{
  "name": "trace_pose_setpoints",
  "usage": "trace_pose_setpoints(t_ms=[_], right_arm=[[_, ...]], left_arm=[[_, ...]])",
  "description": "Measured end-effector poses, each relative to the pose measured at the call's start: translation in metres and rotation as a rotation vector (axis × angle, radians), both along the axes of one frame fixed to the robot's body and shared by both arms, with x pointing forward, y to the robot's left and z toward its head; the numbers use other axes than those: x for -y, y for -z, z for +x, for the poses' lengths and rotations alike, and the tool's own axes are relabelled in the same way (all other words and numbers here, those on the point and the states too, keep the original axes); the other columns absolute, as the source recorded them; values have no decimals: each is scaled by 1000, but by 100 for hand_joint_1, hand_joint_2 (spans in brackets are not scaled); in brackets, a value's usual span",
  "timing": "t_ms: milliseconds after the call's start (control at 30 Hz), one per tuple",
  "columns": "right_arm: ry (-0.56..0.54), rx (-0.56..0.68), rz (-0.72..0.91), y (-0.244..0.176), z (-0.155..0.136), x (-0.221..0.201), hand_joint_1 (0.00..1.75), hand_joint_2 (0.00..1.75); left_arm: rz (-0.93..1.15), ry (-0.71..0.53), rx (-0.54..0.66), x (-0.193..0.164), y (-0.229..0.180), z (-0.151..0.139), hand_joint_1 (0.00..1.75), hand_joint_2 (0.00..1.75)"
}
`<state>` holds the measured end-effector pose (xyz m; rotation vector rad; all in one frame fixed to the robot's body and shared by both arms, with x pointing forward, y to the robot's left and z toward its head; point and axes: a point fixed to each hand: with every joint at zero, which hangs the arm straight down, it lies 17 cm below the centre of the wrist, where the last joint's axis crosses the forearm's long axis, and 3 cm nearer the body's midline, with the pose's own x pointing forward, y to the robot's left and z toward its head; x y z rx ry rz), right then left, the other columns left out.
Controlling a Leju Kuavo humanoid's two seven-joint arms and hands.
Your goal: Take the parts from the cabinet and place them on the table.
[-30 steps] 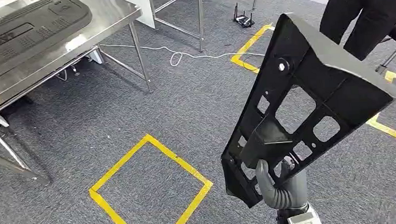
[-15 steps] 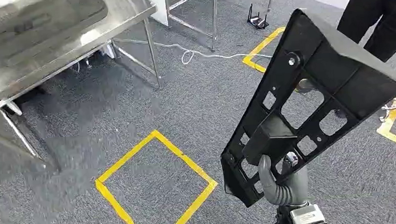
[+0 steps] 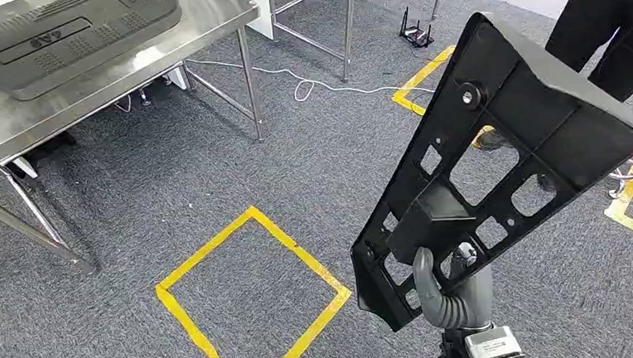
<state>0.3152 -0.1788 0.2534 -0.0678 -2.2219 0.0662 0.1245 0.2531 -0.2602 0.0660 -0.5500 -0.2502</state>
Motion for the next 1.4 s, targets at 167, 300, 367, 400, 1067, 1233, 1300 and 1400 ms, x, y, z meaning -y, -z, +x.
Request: trace_pose_setpoints(t_ms=[167,300,367,400,1067,1233,1300,1400], right_arm=[[0,0,0,0,0,0,175,175],[0,2,-3,0,0,0,175,175],[0,2,-3,0,0,0,175,175],[1,2,-3,0,0,0,175,175],[1,-6,-13,3,-1,0,175,175],[2,-8,-11,3,-2,0,175,175],[2,-10,-11,4,-2,0,175,175],[2,-11,-11,4,-2,0,175,175]], left_arm=[[-3,0,2,0,0,0,0,175],[-5,-1,-8,1,1,-1,0,175],[-8,0,-10,1,1,-2,0,175],[-9,0,-11,2,1,-2,0,175],[6,2,-17,-1,2,-3,0,175],[4,3,-18,0,2,-3,0,175],[4,2,-20,0,2,-4,0,175],[4,2,-21,0,2,-4,0,175]])
